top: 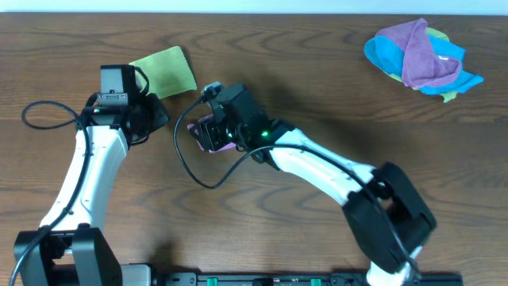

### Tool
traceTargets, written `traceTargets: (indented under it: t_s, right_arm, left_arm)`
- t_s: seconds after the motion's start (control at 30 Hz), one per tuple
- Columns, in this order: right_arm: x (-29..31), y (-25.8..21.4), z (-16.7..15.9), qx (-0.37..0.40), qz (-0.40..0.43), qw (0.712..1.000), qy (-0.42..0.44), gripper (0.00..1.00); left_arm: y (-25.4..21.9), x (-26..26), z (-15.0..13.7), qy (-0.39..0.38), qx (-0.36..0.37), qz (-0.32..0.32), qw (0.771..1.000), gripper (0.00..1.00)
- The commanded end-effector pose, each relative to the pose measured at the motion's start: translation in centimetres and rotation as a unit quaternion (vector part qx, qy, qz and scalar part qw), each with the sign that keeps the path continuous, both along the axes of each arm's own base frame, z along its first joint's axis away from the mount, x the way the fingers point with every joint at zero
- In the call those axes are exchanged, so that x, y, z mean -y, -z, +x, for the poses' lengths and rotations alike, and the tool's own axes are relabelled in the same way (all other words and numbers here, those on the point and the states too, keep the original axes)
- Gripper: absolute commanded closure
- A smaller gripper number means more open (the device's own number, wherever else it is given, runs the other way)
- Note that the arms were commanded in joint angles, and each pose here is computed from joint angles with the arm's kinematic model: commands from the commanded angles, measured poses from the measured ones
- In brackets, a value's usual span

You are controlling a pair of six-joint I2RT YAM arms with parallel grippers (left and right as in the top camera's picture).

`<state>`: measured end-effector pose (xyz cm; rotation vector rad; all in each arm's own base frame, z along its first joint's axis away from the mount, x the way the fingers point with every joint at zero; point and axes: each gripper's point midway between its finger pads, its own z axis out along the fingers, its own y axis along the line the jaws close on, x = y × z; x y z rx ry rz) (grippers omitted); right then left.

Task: Fold the cloth

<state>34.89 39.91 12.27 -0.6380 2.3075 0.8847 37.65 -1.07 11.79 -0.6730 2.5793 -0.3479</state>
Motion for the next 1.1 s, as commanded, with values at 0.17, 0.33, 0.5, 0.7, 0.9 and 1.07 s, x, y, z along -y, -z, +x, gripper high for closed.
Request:
traceTargets:
  t_s: [0.17,0.33,0.5,0.7,0.9,1.07]
  right_arm:
    - [0.2,-1.4,0.2,-0.001,0.010,1.000,0.005,0.38]
    - [2.6,0.2,1.0,-0.027,-0.025,0.999,0.034,0.37]
    - [4.7,1.6,1.1,-0.054,-0.057,0.995,0.054,0.37]
    - [5.8,2.3,1.9,-0.046,-0.081,0.993,0.079,0.36]
    - [5.7,4.7,2.5,-0.055,-0.092,0.990,0.091,0.37]
    - [5.1,6.1,2.9,-0.067,-0.082,0.989,0.099,0.39]
  left_arm:
    - [-2.2,-0.4,0.4,0.003,0.030,0.000,1.000,0.92]
    - [-2.5,-0.4,0.3,0.003,0.035,0.000,0.999,0.91]
    - [-2.6,0.2,0.2,0.012,0.033,-0.016,0.999,0.91]
    - [-2.6,0.3,0.2,0.013,0.034,-0.018,0.999,0.91]
    - [-2.6,0.3,0.2,0.013,0.033,-0.018,0.999,0.91]
    - [-2.6,0.3,0.2,0.013,0.033,-0.019,0.999,0.91]
